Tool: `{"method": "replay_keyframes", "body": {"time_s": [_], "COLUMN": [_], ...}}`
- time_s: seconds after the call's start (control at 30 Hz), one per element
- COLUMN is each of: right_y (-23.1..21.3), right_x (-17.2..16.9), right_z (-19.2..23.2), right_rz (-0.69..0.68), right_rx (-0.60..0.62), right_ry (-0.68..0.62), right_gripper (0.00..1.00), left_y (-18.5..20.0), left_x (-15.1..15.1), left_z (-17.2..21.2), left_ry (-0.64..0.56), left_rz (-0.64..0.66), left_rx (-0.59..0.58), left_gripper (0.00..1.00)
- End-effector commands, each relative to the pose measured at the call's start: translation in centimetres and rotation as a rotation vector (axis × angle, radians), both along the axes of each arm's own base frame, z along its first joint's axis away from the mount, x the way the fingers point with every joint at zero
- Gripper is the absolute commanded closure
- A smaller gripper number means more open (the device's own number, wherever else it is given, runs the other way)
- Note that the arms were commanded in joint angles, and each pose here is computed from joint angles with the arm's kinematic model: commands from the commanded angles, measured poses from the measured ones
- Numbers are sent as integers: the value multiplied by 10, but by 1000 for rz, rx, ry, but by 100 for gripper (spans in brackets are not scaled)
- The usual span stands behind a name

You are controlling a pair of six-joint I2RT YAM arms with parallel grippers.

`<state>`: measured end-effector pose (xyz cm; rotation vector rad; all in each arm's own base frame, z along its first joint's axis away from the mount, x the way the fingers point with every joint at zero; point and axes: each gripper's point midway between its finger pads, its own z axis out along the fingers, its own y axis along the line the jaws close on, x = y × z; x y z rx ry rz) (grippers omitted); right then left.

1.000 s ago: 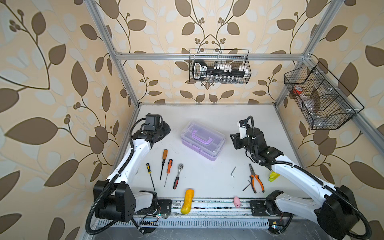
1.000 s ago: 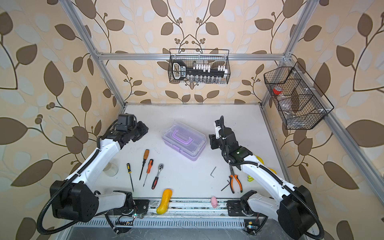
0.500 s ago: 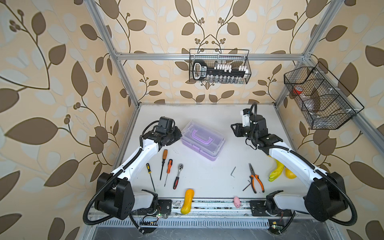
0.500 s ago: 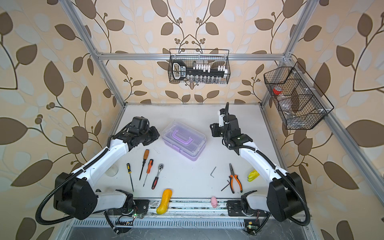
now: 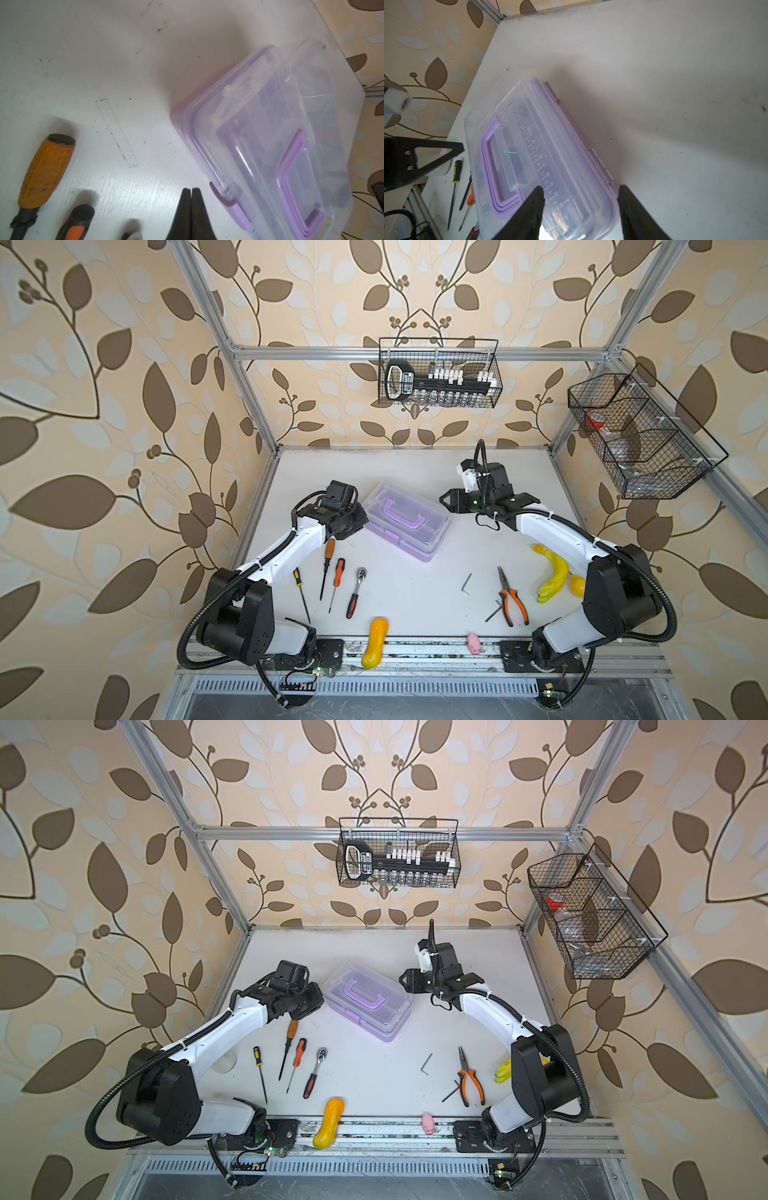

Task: Pack the tool kit
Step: 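Raise both arms and move both grippers toward the clear purple tool box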

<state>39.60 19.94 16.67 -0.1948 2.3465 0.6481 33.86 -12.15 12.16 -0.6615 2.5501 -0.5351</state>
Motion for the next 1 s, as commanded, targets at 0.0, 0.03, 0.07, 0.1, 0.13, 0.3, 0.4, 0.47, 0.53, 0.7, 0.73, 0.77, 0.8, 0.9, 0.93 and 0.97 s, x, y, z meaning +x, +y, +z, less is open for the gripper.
{"method": "replay_keyframes", "body": {"time_s": [0.0,0.03,0.07,0.1,0.13,0.3,0.4,0.47,0.53,0.7,0.73,0.77,0.8,0.9,0.93,0.97], "right_y": [4,2,1,-2,-5,-19,-30,-38,-46,-64,-68,-71,-75,-82,-83,-84], "right_x": [-6,-8,-10,-12,-14,-22,-26,-28,-30,-33,-33,-33,-33,-32,-31,-30], "right_z": [-3,-5,-6,-8,-9,-8,-7,-6,-3,6,7,8,11,16,18,18], "right_rz": [20,15,10,0,-8,-50,-79,-100,-120,-165,-174,-184,-195,-218,-224,-227], "right_rx": [15,17,20,25,32,65,60,62,65,50,43,37,30,7,1,-2], "right_ry": [14,21,24,29,31,32,33,30,24,3,-1,-3,-12,-31,-36,-37], "right_gripper": [39,38,37,36,36,36,36,36,36,35,35,35,35,35,35,35], "left_y": [-5,-7,-8,-11,-16,-45,-69,-85,-103,-137,-139,-139,-138,-131,-128,-125], "left_x": [21,26,32,38,44,72,87,97,105,114,114,113,111,101,96,92], "left_z": [17,22,14,14,14,11,11,11,13,23,27,30,33,43,47,50], "left_ry": [-71,-88,-72,-76,-79,-83,-82,-88,-95,-136,-151,-161,-171,-212,-231,-246], "left_rz": [6,6,7,5,1,-37,-79,-105,-135,-226,-241,-248,-256,-281,-292,-299], "left_rx": [12,7,12,5,-5,-49,-68,-81,-97,-132,-133,-133,-130,-105,-99,-94], "left_gripper": [96,96,96,96,97,97,97,98,98,96,96,96,95,94,93,93]}}
